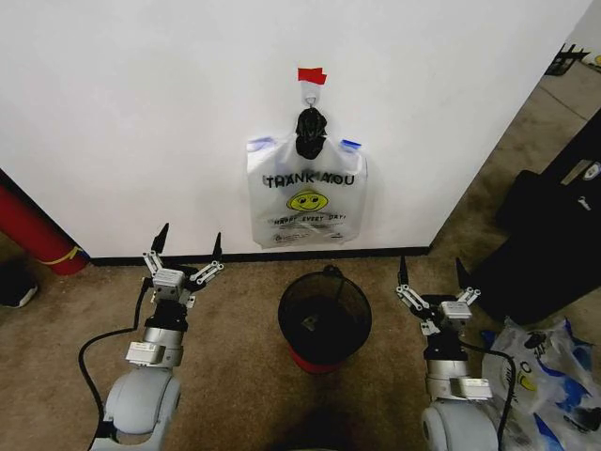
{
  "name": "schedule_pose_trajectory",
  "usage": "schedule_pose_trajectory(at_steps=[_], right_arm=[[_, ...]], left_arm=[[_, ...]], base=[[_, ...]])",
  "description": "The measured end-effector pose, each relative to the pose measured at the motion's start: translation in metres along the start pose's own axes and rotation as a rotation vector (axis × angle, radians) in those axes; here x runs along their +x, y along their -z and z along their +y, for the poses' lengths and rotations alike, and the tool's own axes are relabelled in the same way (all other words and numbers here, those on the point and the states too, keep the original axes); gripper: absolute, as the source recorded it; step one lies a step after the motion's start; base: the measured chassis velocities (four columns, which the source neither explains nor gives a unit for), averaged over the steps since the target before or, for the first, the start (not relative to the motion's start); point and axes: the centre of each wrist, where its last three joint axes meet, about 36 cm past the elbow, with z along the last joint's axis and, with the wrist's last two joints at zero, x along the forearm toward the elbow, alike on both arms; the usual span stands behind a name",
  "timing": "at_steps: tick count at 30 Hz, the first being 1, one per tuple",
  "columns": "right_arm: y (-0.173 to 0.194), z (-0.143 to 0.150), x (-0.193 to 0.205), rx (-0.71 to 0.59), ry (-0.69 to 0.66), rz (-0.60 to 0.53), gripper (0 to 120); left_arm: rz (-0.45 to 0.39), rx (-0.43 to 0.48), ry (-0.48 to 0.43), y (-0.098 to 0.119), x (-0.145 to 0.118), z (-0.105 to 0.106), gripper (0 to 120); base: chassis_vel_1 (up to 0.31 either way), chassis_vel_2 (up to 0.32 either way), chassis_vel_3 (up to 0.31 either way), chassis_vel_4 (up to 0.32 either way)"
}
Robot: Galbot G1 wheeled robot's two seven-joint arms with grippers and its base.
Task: Pick up the garbage bag from the wall and place it over the trash bin.
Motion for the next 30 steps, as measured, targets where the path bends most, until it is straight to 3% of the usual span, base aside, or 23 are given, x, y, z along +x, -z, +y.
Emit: schedule_pose_trajectory(at_steps=[5, 13, 30], right_arm=[[0.004, -0.002, -0.005, -0.035, 0.046, 0.006, 100], [0.017, 0.001, -0.004, -0.154, 0.055, 0.037, 100], [0.013, 0.003, -0.001, -0.048, 0.083, 0.038, 100]], left_arm=[[0.004, -0.015, -0.028, 0.001, 0.001, 0.0, 100], [0.047, 0.055, -0.003, 0.002, 0.004, -0.012, 100], [0.051, 0.024, -0.029, 0.003, 0.006, -0.01, 100]], base=[[0.0, 0.0, 0.0, 0.0], [0.0, 0.0, 0.0, 0.0], [0.0, 0.0, 0.0, 0.0]])
